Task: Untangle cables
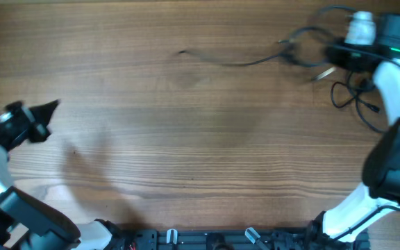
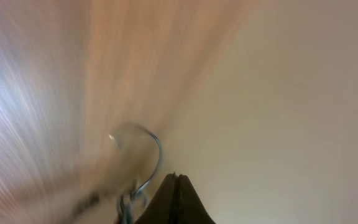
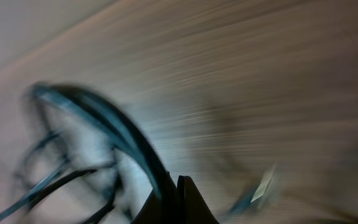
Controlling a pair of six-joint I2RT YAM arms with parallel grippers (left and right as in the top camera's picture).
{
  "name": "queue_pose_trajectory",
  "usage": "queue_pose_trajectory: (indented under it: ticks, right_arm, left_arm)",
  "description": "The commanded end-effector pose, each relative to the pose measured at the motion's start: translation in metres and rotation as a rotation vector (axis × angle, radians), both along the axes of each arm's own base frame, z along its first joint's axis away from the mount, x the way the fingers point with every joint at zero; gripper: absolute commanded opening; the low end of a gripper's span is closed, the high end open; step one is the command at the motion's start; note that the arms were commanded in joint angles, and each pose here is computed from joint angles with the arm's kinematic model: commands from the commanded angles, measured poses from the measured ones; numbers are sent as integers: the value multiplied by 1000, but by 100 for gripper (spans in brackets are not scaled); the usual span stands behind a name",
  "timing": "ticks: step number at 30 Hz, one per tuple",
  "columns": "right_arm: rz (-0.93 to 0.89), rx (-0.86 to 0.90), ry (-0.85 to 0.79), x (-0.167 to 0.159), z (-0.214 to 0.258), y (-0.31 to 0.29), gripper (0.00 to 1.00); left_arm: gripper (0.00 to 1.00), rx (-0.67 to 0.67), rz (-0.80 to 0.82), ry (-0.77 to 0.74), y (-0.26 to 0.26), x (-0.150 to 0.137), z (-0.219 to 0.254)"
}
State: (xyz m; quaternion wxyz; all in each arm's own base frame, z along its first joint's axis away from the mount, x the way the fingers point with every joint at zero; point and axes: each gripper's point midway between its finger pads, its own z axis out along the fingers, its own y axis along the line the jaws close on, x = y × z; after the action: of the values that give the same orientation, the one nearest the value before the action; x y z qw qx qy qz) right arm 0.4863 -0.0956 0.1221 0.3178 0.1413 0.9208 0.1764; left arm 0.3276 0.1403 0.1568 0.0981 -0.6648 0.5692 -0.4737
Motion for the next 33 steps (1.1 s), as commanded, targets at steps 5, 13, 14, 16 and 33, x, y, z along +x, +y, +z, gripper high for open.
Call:
queue_pose_trajectory:
  ticks: [5,13,14,16,33]
  right_arm:
    - [319,340,17,-29,13,91,4]
    - [860,525,-91,-64,55,280,5]
    - [895,580,-119,-67,66,286,4]
    - [980,753,-183,-75,100,293,4]
    - [1245,683,-254,-117,110,407,4]
  left_arm:
    - [4,277,-121,189,-6,-19,-32]
    - [12,430,-625,34,-128,7,-32]
    - [10,422,-682,-10,-143,8,-29]
    - [24,334,-842,-283,-186,10,2]
    - [57,290,-944,-314,-267,20,11]
